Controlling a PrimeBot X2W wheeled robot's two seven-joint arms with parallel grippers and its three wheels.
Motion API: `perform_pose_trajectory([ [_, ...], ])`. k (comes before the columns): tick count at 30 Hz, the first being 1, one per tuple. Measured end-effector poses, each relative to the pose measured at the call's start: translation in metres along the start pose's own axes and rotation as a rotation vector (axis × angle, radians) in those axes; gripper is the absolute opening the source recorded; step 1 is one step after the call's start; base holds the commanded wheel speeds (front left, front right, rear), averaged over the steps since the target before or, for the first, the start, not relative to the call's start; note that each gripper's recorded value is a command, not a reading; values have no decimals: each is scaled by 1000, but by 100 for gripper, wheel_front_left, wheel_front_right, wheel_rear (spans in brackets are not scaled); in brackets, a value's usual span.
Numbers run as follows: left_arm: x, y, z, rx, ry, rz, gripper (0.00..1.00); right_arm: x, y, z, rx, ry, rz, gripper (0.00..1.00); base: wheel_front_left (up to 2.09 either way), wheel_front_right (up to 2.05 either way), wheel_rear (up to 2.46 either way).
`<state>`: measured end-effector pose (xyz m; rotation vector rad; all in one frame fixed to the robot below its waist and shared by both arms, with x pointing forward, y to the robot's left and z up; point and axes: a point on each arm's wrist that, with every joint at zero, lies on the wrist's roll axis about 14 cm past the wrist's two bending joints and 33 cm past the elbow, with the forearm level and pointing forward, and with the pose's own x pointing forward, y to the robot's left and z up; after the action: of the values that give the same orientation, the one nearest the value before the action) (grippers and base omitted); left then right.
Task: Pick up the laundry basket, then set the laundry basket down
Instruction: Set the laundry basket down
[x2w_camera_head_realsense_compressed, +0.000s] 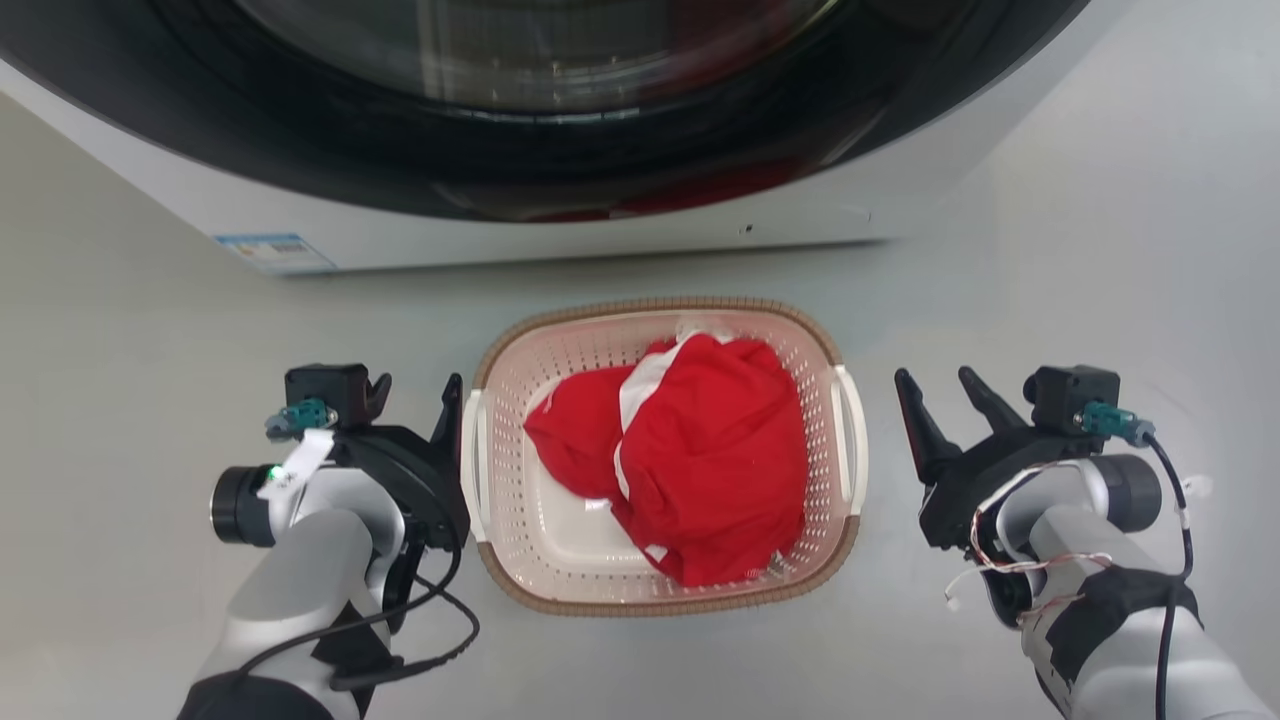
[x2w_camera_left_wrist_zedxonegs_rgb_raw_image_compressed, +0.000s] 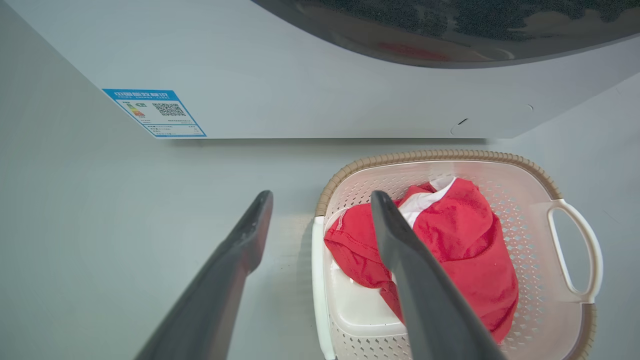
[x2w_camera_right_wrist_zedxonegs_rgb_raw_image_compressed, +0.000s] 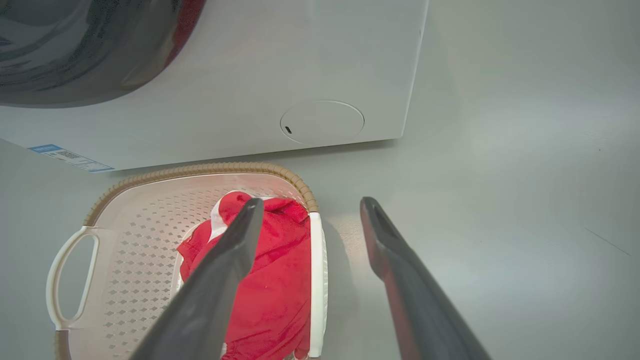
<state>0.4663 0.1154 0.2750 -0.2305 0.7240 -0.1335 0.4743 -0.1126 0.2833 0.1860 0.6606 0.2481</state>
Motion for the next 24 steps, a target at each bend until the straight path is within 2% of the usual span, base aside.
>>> perform_pose_trajectory([
  [12,-41,-24,46,13,-174,-40,100,-43,23,51,-5,-173,32,100,0,0,0],
  [15,-55,-30,69,33,-254,-59,100,-56,30,69,-18,-239,35,100,0,0,0],
  [24,-91,-49,97,94,-406,-93,100,-89,31,96,-50,-363,15,100,0,0,0],
])
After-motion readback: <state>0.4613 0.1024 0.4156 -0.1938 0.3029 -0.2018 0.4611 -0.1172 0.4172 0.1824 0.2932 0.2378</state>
